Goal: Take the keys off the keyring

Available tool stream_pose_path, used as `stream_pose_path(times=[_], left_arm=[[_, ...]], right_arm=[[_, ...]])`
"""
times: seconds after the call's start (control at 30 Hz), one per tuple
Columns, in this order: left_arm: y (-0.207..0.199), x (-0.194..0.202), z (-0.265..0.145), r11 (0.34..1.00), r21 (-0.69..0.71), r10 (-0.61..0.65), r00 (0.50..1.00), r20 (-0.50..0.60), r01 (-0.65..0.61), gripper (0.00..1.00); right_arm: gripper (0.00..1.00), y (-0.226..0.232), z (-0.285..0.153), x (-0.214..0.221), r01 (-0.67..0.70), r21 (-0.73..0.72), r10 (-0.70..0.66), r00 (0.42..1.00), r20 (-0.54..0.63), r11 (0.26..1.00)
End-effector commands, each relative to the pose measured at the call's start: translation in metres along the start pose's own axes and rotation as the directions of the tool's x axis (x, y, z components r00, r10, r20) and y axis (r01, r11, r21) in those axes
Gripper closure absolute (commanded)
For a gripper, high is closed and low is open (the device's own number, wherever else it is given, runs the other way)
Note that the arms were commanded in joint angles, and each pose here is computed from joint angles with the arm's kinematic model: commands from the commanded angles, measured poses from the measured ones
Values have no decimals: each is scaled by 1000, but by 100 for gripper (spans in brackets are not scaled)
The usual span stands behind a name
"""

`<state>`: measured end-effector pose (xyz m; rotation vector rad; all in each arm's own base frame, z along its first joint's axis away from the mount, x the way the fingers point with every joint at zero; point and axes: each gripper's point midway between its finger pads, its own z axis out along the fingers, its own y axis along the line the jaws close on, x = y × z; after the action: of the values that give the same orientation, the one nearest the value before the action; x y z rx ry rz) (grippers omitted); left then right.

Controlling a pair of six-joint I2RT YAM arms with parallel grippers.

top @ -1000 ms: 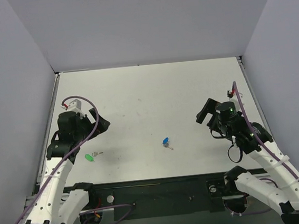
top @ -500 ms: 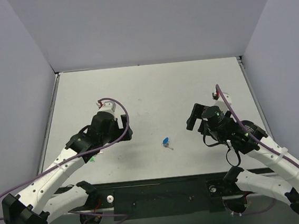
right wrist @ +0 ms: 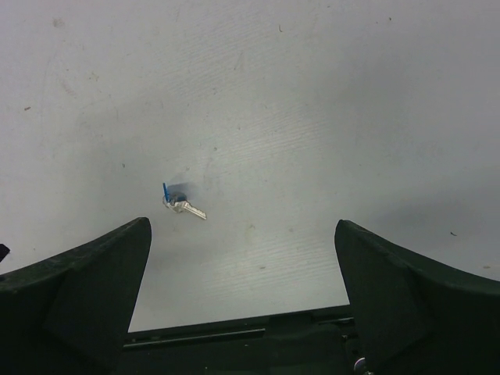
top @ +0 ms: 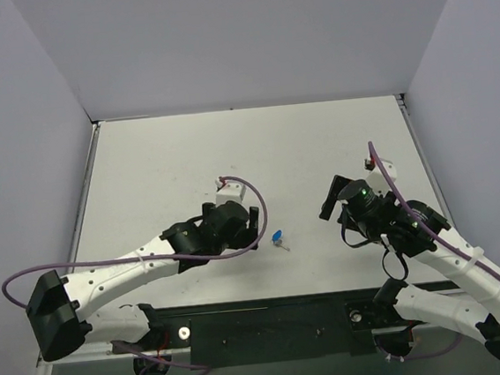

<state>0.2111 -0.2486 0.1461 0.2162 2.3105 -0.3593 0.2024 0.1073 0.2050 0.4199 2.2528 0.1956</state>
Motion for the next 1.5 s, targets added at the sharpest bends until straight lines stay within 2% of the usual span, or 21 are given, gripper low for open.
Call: stream_pose_path(times=[0.0, 0.43, 0.9, 1.47], left_arm=[[-42, -28, 0, 1000, 20, 7, 994, 107, -9, 6], [-105, -3, 37, 989, -16, 148, 988, 40, -148, 7], [-95, 25, 88, 951, -208, 218, 974, -66, -227, 17], [-90, 40, 120, 944, -220, 224, 967, -124, -247, 38]], right_arm=[[2, -14, -6, 5, 8, 34, -8, 1000, -13, 999], [3, -36, -24, 10, -13, 5, 13, 1000, -8, 1000], [3, -50, -32, 20, -23, -4, 22, 999, -30, 1000], [4, -49, -32, 22, -8, -1, 8, 999, -46, 1000]])
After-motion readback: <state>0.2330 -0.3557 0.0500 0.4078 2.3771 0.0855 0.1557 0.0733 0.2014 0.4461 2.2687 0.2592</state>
